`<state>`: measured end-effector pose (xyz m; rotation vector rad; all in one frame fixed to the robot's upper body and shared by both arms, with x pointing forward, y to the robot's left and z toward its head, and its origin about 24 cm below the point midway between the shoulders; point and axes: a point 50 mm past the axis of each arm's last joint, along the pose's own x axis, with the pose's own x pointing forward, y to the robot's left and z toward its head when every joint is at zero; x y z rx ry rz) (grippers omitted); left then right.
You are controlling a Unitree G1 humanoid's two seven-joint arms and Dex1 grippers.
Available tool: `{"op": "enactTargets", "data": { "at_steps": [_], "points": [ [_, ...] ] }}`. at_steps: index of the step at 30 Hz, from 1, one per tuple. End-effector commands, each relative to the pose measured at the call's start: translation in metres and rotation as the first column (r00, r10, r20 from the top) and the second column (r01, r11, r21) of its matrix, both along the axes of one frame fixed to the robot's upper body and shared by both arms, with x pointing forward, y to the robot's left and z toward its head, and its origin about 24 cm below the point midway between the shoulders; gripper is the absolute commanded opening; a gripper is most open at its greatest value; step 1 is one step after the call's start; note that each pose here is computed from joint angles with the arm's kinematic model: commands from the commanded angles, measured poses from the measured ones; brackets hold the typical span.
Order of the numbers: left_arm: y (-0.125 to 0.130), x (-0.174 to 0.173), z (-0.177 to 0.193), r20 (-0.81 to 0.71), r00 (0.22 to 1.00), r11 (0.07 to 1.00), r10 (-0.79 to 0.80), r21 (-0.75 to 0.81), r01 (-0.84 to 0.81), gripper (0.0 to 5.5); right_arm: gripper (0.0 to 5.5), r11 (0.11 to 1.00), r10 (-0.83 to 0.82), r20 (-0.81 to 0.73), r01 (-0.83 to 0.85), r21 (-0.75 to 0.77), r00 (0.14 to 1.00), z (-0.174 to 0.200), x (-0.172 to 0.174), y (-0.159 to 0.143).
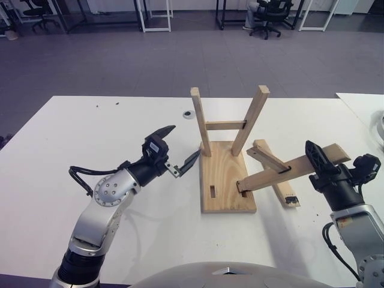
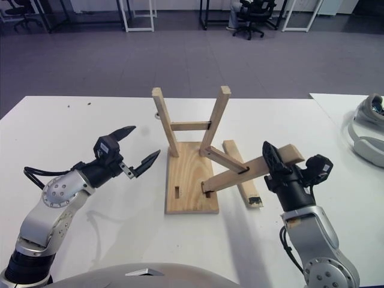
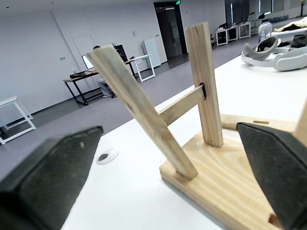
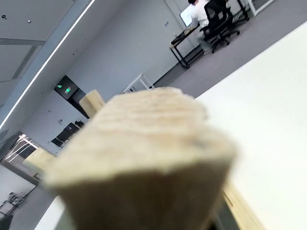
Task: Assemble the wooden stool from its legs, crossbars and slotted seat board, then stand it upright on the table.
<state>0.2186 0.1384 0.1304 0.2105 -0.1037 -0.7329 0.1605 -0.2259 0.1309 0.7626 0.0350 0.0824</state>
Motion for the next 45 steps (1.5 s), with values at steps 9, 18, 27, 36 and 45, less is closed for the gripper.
{"op": "enactTargets", "data": {
  "at_steps": [9,18,27,36,45],
  "points": [
    [0.006,0.003,-0.007,0.002,0.999,0.998,0.052,0.031,-0.052,5.14,1.03,0.986,-0.088,-0.052,0.08,-0.149,0.995,-0.002,0.005,-0.022],
    [0.004,0.002,-0.01,0.008,0.998,0.996,0.062,0.059,-0.062,5.14,1.03,0.854,0.101,-0.069,-0.123,-0.506,0.992,0.013,0.025,0.019],
    [-0.002,0.007,-0.007,0.028,0.998,0.995,0.052,0.079,-0.054,5.14,1.08,0.732,0.044,-0.359,-0.275,-0.623,0.932,-0.054,0.005,0.025],
    [-0.001,0.002,-0.008,0.01,0.998,0.995,0.055,0.088,-0.055,5.14,1.08,0.778,0.055,-0.233,-0.188,-0.599,0.971,-0.048,0.008,0.034],
    [0.001,0.009,-0.009,0.028,0.996,0.993,0.086,0.079,-0.088,5.14,2.39,0.856,0.263,0.325,-0.063,-0.514,0.909,0.074,0.04,0.039]
  ]
}}
